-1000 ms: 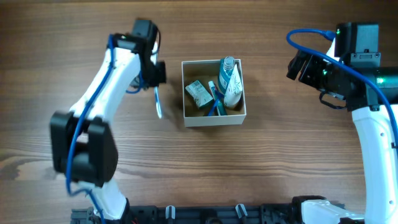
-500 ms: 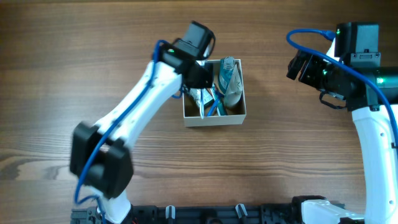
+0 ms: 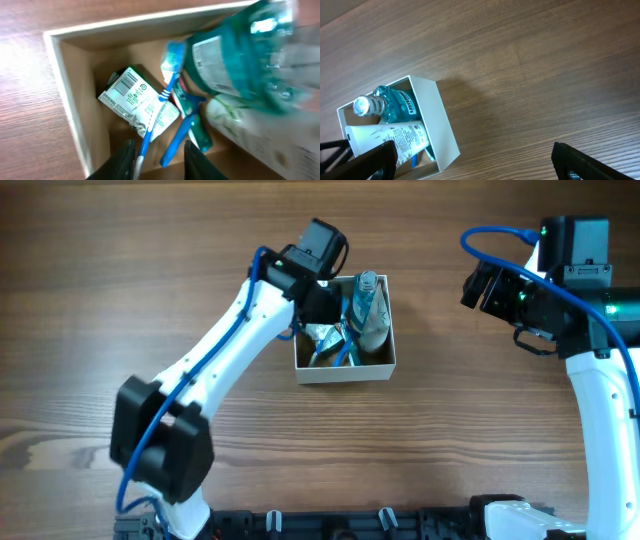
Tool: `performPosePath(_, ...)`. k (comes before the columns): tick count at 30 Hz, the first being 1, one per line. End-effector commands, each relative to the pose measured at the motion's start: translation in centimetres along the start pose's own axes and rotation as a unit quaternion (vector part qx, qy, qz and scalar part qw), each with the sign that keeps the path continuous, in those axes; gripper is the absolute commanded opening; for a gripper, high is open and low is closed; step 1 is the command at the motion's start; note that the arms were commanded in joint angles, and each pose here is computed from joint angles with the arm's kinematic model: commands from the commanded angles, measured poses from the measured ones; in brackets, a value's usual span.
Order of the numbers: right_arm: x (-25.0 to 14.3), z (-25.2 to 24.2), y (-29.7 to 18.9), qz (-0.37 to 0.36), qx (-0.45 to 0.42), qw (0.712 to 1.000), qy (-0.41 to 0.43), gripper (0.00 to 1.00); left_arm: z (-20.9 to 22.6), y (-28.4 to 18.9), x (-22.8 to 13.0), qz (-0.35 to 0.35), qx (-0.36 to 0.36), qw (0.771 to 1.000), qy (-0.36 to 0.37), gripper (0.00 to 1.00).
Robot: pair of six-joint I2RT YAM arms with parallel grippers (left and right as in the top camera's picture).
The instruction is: Pack container
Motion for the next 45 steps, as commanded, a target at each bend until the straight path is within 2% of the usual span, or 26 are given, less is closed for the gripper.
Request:
performPosePath(1,0.1,-0.3,0.1,-0.002,-0.008,1.0,0.01,1.0,1.4,-4.7,0.5,-0.051,0.022,0.998,-0.003,0.38)
performPosePath(3,0.1,-0.3,0.1,-0.002,-0.008,1.0,0.01,1.0,3.5,-6.6,0.5,-0.061,0.055,0.997,-0.016,0.46)
performPosePath(5,0.1,-0.3,0.1,-0.002,-0.008,1.0,0.01,1.0,6.4,-8.7,0.5,-0.062,0.088,0.993,-0.041,0.49)
performPosePath(6,0.1,-0.3,0.1,-0.002,-0.008,1.0,0.01,1.0,11.2,-10.9,0.6,-0.052,0.121,0.987,-0.096,1.0)
performPosePath(10,0.1,-0.3,0.1,-0.001,-0.008,1.0,0.01,1.0,15.1,-11.7,1.0,-0.032,0.119,0.979,-0.163,1.0)
performPosePath(13,0.1,-0.3,0.2,-0.001,-0.008,1.0,0.01,1.0,15.8,-11.8,1.2,-0.017,0.085,0.978,-0.191,1.0)
performPosePath(24,0.1,-0.3,0.2,-0.001,-0.008,1.0,0.01,1.0,16.7,-12.5,1.1,-0.026,0.102,0.975,-0.195,1.0)
performPosePath(25,0.1,-0.3,0.2,-0.001,-0.008,1.0,0.01,1.0,16.3,-13.1,1.2,-0.038,0.086,0.977,-0.193,1.0)
performPosePath(27,0.1,-0.3,0.2,-0.001,-0.008,1.0,0.01,1.0,15.0,-15.2,2.4,-0.108,0.035,0.977,-0.181,1.0)
performPosePath(30,0.1,-0.3,0.2,-0.001,-0.008,1.0,0.01,1.0,14.6,-16.9,2.6,-0.18,-0.002,0.971,-0.159,1.0)
performPosePath(33,0.1,-0.3,0.2,-0.001,-0.008,1.0,0.01,1.0,15.1,-17.5,0.9,-0.225,-0.032,0.967,-0.113,1.0)
performPosePath(37,0.1,-0.3,0.2,-0.001,-0.008,1.0,0.01,1.0,16.9,-16.3,-3.5,-0.277,-0.069,0.952,-0.111,1.0)
performPosePath(40,0.1,-0.3,0.2,-0.001,-0.008,1.0,0.01,1.0,18.5,-13.7,-7.3,-0.298,-0.08,0.945,-0.113,1.0)
performPosePath(45,0.1,-0.3,0.2,-0.001,-0.008,1.0,0.01,1.0,19.9,-7.8,-12.8,-0.288,-0.101,0.946,-0.107,1.0)
Point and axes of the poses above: each gripper's point midway between its finger pads, its own y axis out along the fingers, its own z axis along the line the jaws close on, x = y × z, the point moved 4 cm from there along -y, back along the fingers, and after that the axes turned 13 degrees about -y, right-handed, at the moved point
